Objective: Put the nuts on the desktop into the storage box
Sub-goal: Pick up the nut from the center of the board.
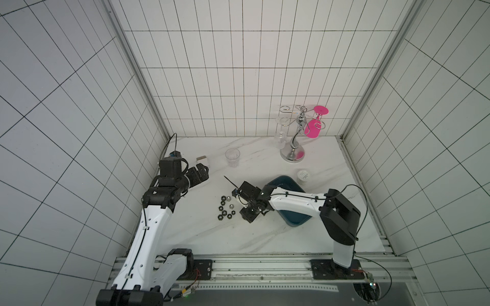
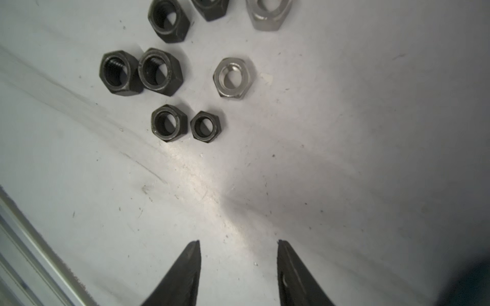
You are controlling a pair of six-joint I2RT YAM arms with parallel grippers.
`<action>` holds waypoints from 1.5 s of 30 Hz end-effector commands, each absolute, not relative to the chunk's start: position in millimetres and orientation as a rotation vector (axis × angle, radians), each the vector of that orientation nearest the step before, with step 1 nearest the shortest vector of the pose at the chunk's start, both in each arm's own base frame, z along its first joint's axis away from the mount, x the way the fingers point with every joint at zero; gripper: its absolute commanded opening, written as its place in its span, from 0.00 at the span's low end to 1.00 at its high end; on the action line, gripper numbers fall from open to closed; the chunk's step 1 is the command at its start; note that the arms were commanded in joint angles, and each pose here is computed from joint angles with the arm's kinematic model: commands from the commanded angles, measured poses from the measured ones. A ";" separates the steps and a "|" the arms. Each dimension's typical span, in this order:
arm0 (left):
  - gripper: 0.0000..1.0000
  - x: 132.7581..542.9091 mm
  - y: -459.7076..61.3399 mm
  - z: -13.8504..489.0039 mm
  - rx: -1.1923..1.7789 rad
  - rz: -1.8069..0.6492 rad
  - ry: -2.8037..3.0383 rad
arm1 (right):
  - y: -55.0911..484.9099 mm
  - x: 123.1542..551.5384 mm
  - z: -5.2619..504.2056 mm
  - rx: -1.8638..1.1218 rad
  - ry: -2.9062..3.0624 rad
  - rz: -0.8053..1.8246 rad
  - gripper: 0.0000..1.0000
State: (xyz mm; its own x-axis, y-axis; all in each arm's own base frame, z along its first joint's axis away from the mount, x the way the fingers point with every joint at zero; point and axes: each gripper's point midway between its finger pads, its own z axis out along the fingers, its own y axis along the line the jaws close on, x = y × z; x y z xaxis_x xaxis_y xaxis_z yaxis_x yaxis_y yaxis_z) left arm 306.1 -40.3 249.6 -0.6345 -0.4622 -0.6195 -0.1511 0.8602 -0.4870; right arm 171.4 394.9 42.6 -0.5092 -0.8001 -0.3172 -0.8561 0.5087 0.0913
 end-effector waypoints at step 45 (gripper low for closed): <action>0.98 297.3 -30.0 258.0 -0.401 -0.422 2.233 | 424.9 216.0 97.2 -1.136 2.429 0.442 0.17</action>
